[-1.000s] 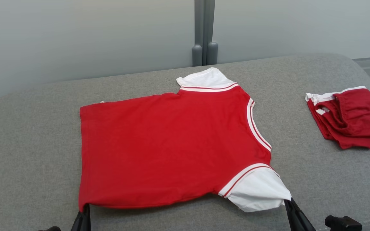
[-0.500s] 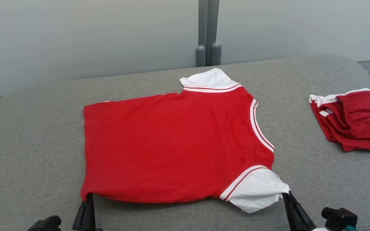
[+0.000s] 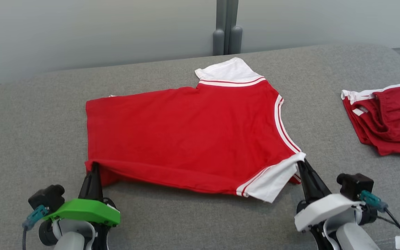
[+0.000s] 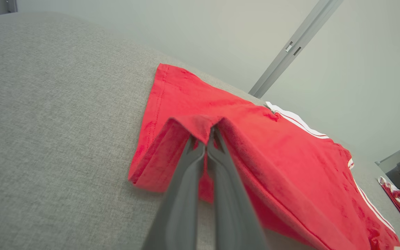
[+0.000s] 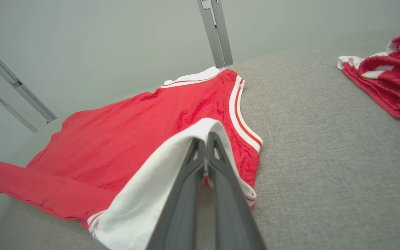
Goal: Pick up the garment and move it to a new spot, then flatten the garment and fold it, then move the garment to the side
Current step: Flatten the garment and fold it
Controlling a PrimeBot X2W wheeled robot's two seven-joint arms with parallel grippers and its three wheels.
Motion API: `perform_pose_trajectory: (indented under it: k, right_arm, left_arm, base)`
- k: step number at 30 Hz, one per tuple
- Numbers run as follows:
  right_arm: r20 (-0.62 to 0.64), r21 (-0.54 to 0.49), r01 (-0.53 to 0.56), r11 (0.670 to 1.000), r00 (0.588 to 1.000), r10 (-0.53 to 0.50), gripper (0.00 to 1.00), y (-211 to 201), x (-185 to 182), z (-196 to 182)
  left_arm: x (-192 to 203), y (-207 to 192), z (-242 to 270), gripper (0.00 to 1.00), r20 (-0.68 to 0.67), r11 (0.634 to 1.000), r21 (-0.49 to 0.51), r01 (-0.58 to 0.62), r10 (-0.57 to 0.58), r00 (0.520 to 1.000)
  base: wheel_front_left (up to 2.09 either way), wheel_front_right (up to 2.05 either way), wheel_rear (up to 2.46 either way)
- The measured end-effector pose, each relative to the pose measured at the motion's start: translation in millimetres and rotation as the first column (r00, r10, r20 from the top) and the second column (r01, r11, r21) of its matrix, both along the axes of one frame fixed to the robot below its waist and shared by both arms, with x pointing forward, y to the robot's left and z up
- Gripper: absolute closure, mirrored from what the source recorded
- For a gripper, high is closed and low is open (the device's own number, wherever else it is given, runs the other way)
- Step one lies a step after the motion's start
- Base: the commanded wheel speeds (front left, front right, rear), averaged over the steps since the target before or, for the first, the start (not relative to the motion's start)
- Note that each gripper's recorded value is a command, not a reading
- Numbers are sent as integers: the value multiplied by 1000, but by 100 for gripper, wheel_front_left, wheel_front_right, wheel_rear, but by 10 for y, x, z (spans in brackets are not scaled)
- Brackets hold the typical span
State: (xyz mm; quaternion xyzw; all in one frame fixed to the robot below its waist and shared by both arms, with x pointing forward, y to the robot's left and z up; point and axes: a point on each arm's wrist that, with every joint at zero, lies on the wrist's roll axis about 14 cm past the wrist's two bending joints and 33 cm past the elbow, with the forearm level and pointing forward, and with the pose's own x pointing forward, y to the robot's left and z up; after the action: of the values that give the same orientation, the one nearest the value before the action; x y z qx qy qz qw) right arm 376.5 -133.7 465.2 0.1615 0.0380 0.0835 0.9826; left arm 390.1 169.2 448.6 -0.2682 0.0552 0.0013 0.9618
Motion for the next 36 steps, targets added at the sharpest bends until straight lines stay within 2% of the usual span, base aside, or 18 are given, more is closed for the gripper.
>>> perform_pose_trajectory:
  k: [6,15,24,32,33,34,35,36]
  right_arm:
    - [24,-38,-24,999,999,25,100,51,498,92]
    - [-39,-99,-58,993,998,54,100,82,986,-86]
    - [-112,-117,-108,987,989,95,100,201,1220,-322]
    - [-130,-120,-125,985,985,109,100,246,1313,-356]
    - [-131,-122,-124,985,986,108,89,239,1320,-355]
    - [-133,-122,-123,985,985,106,73,235,1324,-357]
    - [-135,-123,-122,985,985,105,56,231,1328,-360]
    - [-134,-123,-122,985,985,105,23,232,1337,-352]
  left_arm:
    - [339,4,-70,100,-31,1000,13,-6,6,1000]
    - [646,-41,-262,100,-88,1000,31,6,-3,996]
    - [747,-20,-421,100,-123,999,43,6,-1,992]
    - [740,24,-457,100,-134,998,58,2,6,991]
    - [739,25,-461,100,-135,998,58,2,6,991]
    - [737,26,-464,81,-137,998,59,1,7,991]
    - [734,36,-472,51,-139,998,62,-1,9,990]
    - [730,50,-481,18,-143,998,63,-5,14,990]
  base:
    - [0,0,0]
    - [0,0,0]
    - [0,0,0]
    - [0,0,0]
    - [0,0,0]
    - [0,0,0]
    - [0,0,0]
    - [0,0,0]
